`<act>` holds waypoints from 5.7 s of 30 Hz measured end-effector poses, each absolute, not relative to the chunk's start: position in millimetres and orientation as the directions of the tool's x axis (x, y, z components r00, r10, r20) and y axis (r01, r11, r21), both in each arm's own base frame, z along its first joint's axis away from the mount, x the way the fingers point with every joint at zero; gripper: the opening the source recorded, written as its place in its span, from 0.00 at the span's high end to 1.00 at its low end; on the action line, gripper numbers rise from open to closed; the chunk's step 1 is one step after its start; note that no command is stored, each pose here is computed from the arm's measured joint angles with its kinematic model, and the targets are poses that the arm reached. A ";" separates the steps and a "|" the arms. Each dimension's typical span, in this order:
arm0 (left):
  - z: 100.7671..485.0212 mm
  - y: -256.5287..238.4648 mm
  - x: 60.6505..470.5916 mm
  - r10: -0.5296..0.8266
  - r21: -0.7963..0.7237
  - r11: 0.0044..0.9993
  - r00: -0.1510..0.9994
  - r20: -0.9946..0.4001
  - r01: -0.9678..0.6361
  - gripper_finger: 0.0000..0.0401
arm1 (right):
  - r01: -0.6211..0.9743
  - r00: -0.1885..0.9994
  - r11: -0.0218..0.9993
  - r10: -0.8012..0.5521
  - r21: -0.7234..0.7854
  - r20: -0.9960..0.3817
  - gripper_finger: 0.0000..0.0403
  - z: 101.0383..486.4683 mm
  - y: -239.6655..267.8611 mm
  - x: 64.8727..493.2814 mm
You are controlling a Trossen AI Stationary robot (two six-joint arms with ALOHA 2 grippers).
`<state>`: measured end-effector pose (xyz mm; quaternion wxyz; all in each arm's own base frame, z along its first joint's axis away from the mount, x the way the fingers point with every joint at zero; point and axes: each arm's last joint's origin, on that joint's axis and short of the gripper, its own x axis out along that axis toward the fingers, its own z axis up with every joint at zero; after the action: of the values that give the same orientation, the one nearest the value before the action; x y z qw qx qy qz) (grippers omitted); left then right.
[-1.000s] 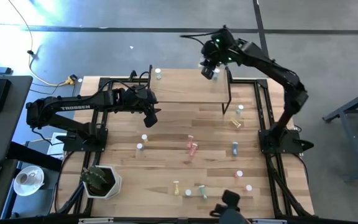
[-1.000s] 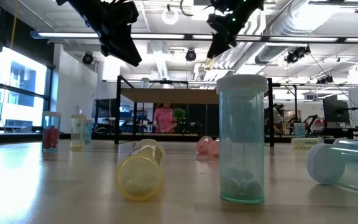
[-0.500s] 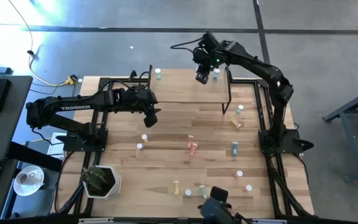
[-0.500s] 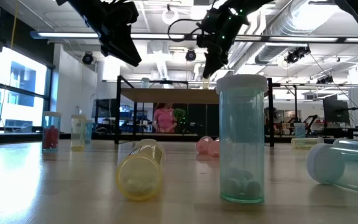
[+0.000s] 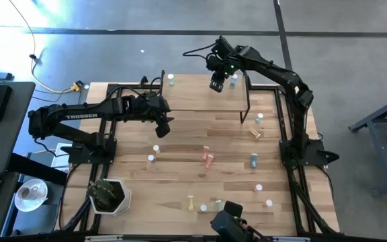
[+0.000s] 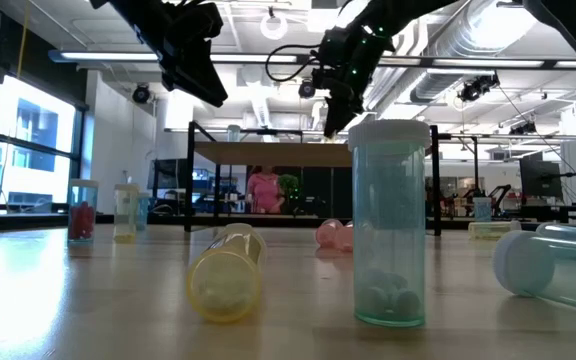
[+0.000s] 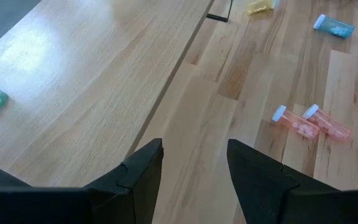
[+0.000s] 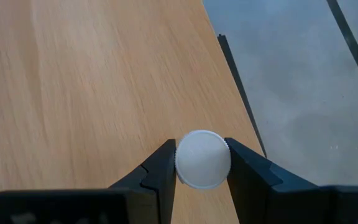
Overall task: Pick and place medicine bottles onto shelf by color
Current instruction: Put the yellow pill bottle on the shelf, then put the pink pill bottle on the shelf
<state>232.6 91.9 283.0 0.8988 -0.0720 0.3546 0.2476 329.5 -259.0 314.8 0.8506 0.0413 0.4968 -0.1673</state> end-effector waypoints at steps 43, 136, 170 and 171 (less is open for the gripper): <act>283.0 91.9 232.6 0.393 0.045 0.867 0.626 -0.673 -0.496 0.57 | 0.336 0.433 0.937 -0.238 -0.089 -0.869 0.73 313.1 -256.3 330.3; 280.8 91.3 230.6 0.386 0.051 0.867 0.605 -0.696 -0.495 0.57 | 0.289 0.608 0.941 -0.324 -0.178 -0.725 0.56 394.2 -205.9 304.8; 252.8 18.0 226.1 0.243 0.001 0.891 0.473 -0.847 -0.455 0.57 | 0.293 0.727 0.956 -0.206 0.025 -0.655 0.56 325.0 -58.5 231.4; 248.0 15.5 224.7 0.251 0.007 0.884 0.460 -0.852 -0.468 0.57 | 0.282 0.728 0.959 -0.198 0.024 -0.656 0.56 322.1 -55.9 232.4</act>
<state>224.7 15.5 248.0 0.8467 -0.1146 0.4742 0.2123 232.4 -55.9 322.1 0.9276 0.0613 0.3451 -0.1293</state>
